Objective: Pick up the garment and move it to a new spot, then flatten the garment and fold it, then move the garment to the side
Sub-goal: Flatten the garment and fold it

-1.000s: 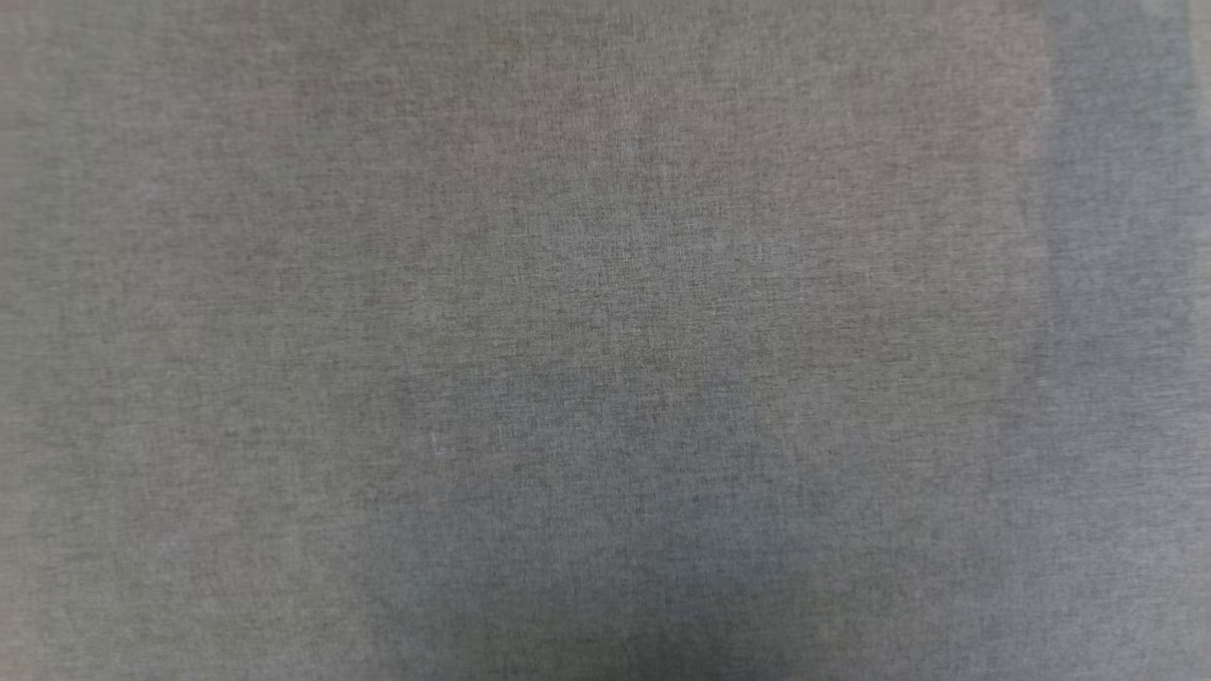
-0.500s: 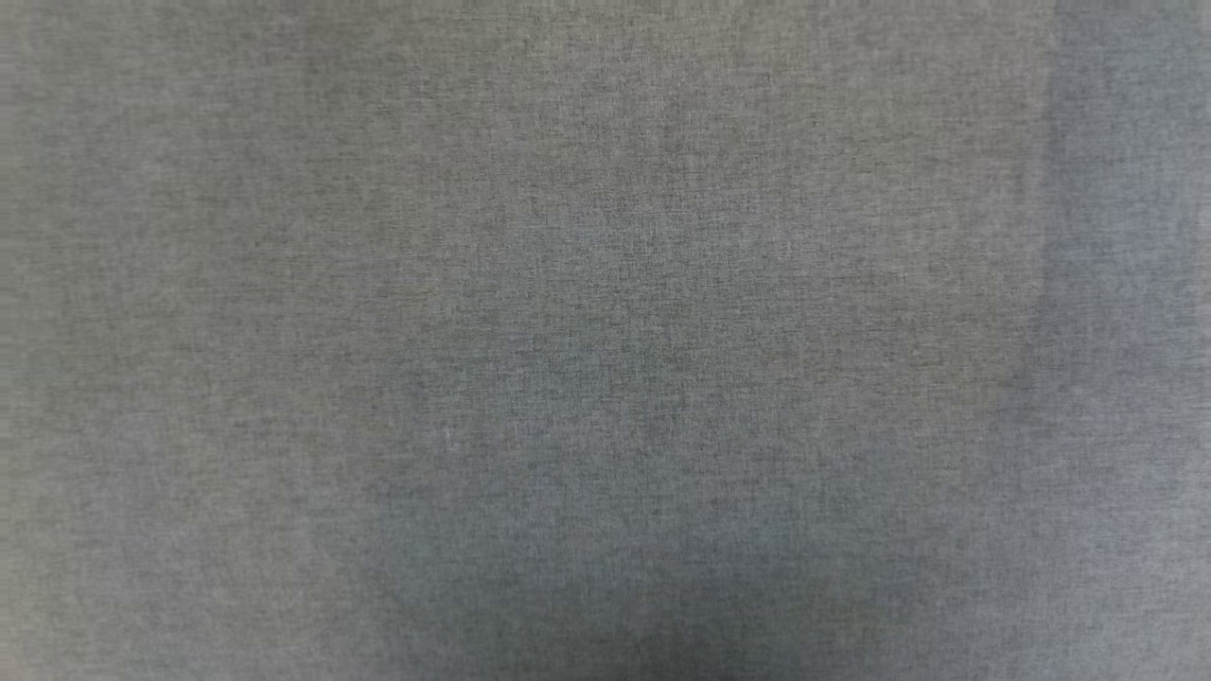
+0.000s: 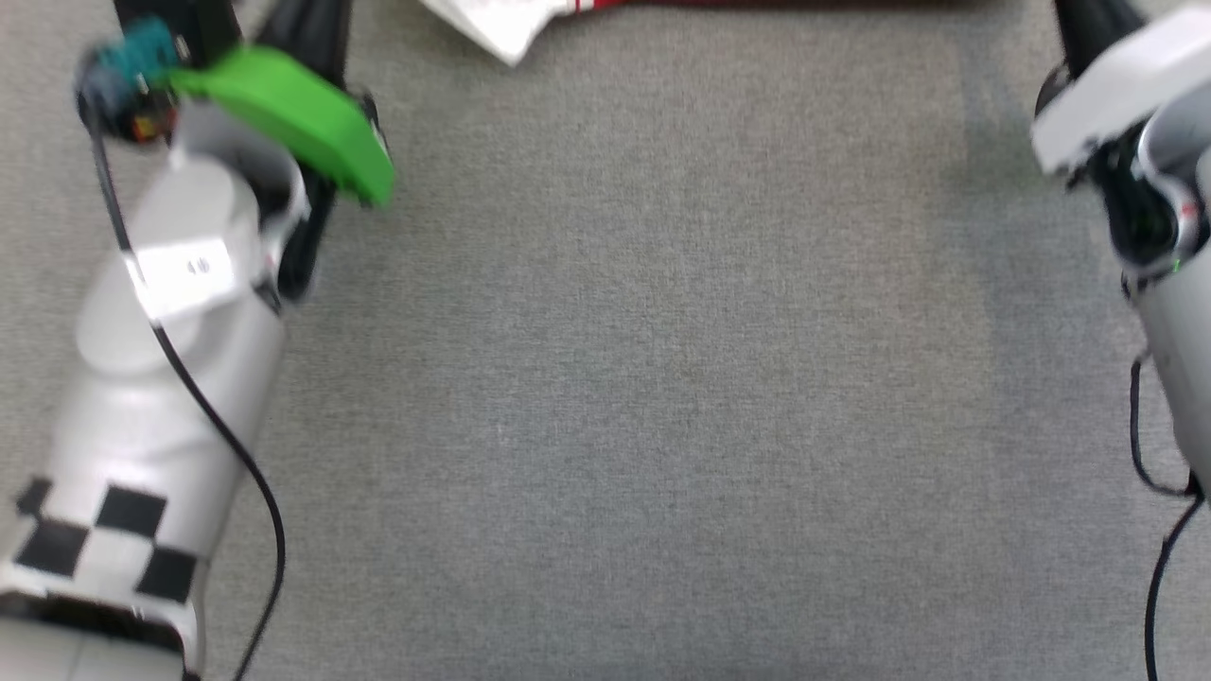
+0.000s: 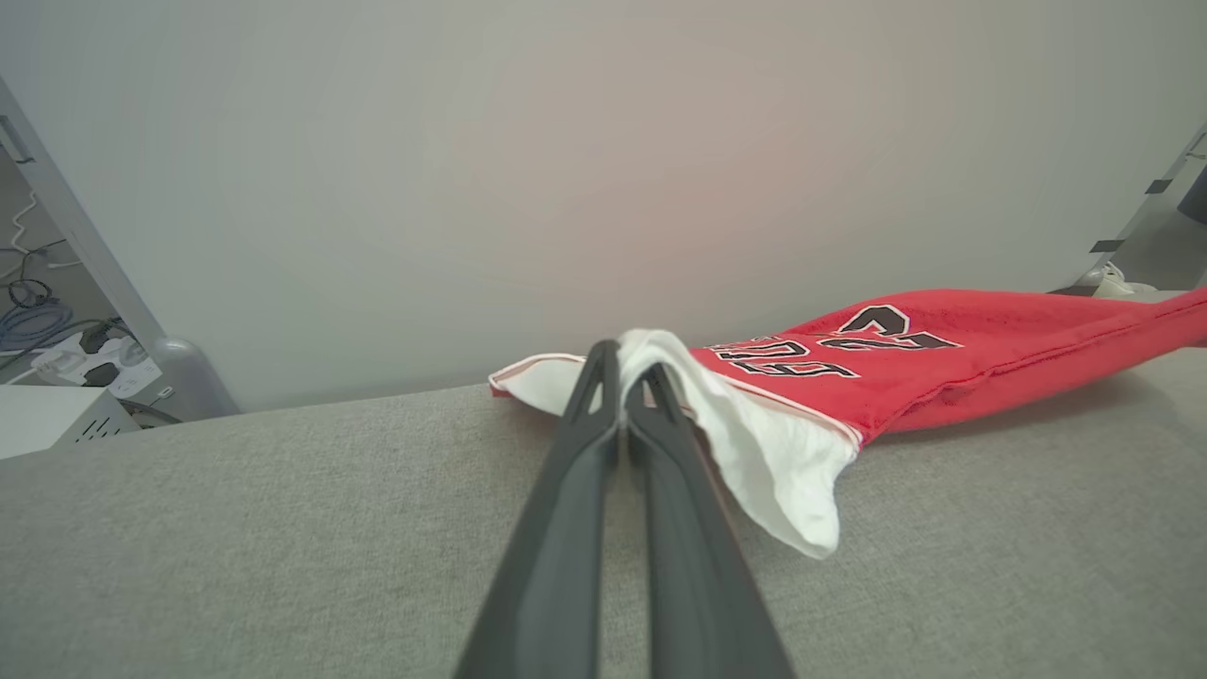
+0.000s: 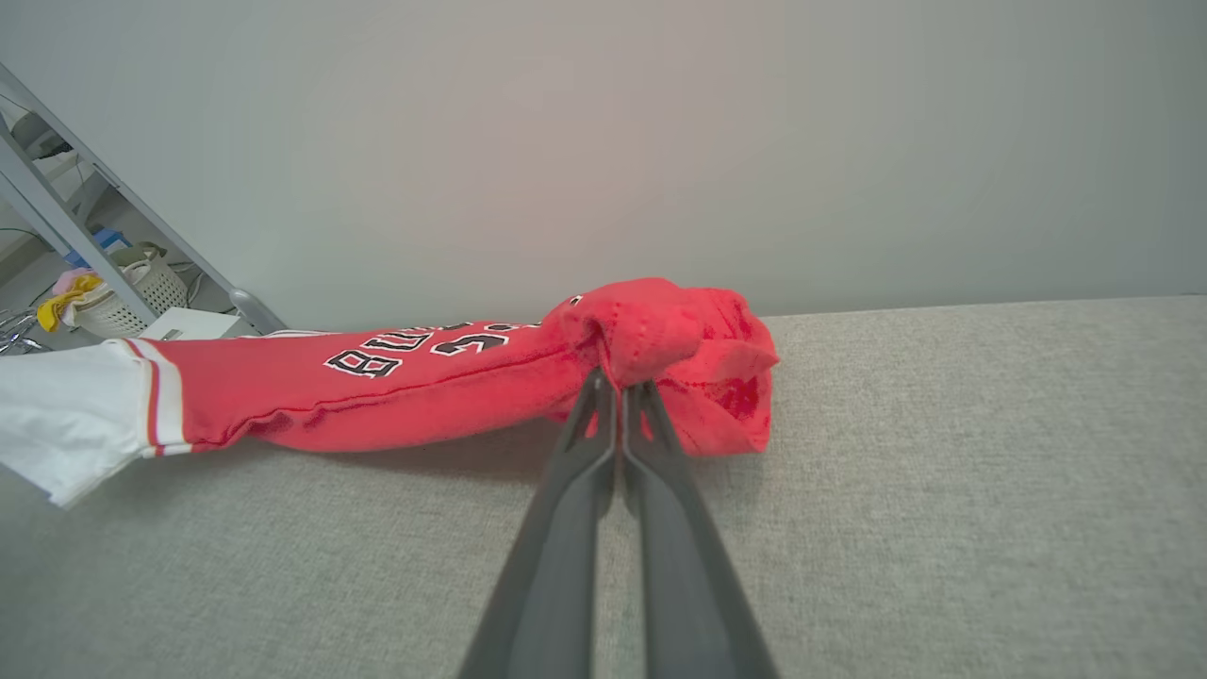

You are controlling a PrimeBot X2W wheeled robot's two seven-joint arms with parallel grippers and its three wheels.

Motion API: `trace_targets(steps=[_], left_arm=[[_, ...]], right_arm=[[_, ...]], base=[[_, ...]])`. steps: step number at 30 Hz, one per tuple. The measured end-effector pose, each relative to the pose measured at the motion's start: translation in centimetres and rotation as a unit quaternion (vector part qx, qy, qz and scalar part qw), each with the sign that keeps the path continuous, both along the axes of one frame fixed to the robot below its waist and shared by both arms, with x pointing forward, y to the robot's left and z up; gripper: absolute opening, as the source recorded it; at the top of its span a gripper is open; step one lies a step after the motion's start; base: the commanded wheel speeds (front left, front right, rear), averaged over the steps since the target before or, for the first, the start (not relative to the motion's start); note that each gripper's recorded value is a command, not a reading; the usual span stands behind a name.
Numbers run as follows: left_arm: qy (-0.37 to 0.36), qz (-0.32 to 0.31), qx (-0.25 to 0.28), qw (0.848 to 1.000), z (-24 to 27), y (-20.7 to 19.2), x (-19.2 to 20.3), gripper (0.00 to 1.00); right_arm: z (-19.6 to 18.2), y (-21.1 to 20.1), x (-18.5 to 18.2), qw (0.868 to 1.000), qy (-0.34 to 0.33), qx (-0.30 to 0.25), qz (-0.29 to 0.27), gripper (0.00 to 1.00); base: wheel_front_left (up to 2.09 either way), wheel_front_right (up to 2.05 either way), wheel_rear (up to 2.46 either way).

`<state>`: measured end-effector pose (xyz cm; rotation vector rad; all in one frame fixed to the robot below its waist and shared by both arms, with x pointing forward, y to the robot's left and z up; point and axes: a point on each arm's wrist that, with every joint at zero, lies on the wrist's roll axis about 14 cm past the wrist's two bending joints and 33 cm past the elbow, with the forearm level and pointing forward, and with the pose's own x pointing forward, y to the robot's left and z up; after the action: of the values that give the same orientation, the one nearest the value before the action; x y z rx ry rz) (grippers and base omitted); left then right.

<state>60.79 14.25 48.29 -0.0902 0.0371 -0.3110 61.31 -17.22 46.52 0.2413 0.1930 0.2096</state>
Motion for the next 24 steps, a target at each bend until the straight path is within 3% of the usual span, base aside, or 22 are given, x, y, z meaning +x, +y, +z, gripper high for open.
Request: trace_targets(steps=[10, 24], left_arm=[[0.097, 0.037, -0.012, 0.995, -4.0, 3.0, -11.2, 0.0], [0.142, 0.057, -0.014, 0.988, -2.2, 5.4, -22.1, 0.0]], right_arm=[[-2.4, 1.1, -8.1, 0.997, 0.068, 0.033, 0.028, 0.0], [-1.2, 1.1, -14.6, 0.992, 0.077, 0.1, 0.015, 0.0]], base=[[0.0, 0.0, 0.0], [0.0, 0.0, 0.0]])
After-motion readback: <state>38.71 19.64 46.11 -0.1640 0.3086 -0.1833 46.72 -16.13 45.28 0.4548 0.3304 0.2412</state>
